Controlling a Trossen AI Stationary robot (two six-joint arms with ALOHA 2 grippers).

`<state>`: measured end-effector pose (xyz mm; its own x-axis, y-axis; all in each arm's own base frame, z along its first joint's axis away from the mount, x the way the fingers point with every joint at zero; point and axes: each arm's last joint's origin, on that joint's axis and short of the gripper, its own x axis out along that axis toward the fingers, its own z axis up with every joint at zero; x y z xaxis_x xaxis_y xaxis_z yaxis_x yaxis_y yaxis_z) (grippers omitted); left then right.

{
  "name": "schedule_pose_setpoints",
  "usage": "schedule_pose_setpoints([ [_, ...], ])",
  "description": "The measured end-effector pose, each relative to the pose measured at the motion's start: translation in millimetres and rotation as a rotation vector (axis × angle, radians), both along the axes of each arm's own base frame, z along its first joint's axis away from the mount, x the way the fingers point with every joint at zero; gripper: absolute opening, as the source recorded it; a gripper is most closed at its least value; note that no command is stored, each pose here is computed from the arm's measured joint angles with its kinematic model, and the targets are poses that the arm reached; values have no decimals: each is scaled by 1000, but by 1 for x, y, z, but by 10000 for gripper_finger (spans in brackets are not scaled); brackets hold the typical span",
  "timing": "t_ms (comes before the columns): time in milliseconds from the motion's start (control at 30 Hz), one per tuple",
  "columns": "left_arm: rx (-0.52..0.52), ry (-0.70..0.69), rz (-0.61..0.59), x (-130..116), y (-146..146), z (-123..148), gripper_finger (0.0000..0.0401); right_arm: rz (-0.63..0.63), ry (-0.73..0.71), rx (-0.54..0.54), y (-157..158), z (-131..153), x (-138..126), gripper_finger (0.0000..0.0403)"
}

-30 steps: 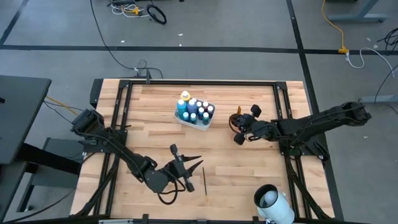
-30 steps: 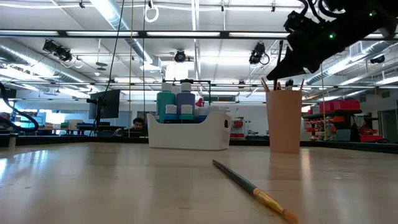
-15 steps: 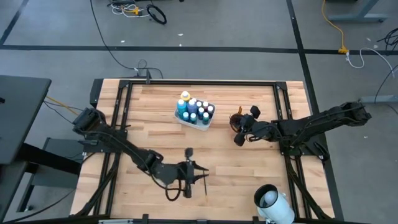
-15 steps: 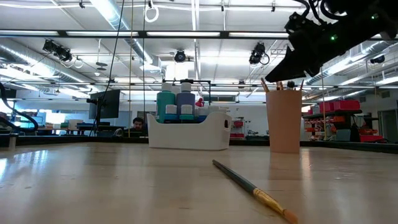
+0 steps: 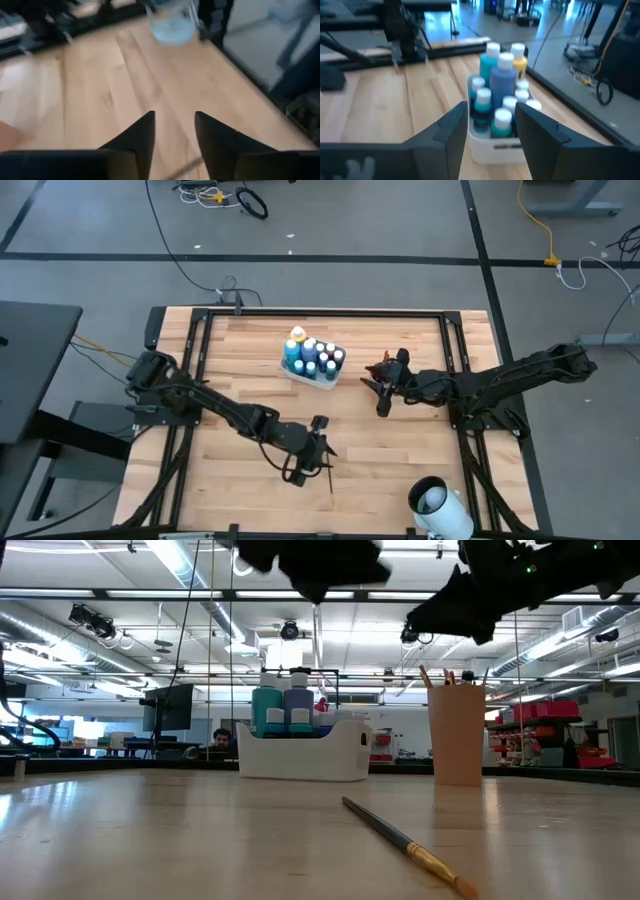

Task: Pick & Place Paint Supplies
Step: Put the gold paintbrush into the cup

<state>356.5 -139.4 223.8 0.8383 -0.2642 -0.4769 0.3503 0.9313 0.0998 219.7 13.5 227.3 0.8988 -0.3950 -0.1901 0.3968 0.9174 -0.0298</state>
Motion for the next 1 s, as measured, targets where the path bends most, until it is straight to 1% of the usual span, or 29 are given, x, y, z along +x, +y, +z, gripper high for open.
schedule_pose_setpoints([
  [33,26,16,-20,0,0,-6,155,2,-16,-3,0,2,0,169],
  [100,45,18,-72,6,-2,-16,176,14,-42,3,1,4,1,169],
  [133,60,48,-107,7,-1,-23,185,27,-48,7,1,4,1,169],
  [267,14,106,-202,15,3,-46,213,74,-61,29,2,5,2,169],
  [367,-37,120,-259,23,7,-60,221,75,-66,33,2,5,2,169],
  [500,-84,174,-310,30,15,-86,222,75,-67,34,2,6,2,169],
  [600,-95,169,-327,37,20,-105,222,75,-70,34,2,6,2,169],
  [733,-41,174,-338,41,24,-127,222,75,-65,34,2,5,2,169],
  [867,4,181,-363,42,28,-140,220,76,-62,34,2,5,2,169],
  [933,13,202,-369,41,30,-148,208,77,-60,34,2,5,2,169],
  [1000,14,213,-370,41,31,-150,185,78,-56,33,3,5,2,169],
])
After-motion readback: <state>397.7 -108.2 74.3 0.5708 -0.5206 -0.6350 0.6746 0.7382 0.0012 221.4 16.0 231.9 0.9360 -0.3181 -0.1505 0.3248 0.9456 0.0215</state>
